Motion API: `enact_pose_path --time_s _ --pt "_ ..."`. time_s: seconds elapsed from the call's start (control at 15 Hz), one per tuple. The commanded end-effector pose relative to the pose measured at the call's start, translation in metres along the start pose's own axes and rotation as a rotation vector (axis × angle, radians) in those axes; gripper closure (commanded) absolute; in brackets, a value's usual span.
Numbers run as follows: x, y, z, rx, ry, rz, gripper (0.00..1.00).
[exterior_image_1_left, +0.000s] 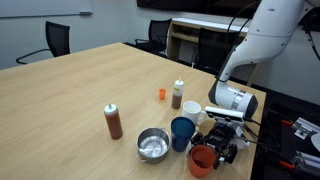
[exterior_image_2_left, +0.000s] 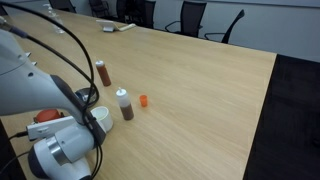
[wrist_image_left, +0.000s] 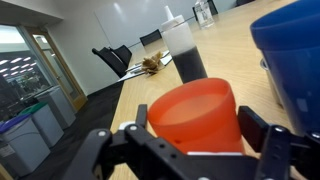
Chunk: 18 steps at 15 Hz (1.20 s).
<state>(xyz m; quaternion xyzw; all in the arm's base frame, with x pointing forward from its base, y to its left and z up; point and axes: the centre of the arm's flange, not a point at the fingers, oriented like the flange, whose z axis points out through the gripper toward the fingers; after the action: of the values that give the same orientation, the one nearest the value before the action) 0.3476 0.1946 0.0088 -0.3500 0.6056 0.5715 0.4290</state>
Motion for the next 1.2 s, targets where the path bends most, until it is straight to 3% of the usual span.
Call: enact_pose_path --time_s 0.0,0.2,0.53,0.8,1.13 --pt "-0.018 0.007 -0.001 -0.034 -0.016 -0.024 0.36" --pt "-0.031 0.011 0.006 -0.051 -0.020 -0.001 0.36" --pt "-0.050 0.022 0.011 -0.016 0.006 0.050 0.36" --pt "-0.060 0.035 -0.004 0.048 0.041 0.064 0.36" --pt "-0.087 0.047 -0.024 0.129 0.144 0.073 0.36"
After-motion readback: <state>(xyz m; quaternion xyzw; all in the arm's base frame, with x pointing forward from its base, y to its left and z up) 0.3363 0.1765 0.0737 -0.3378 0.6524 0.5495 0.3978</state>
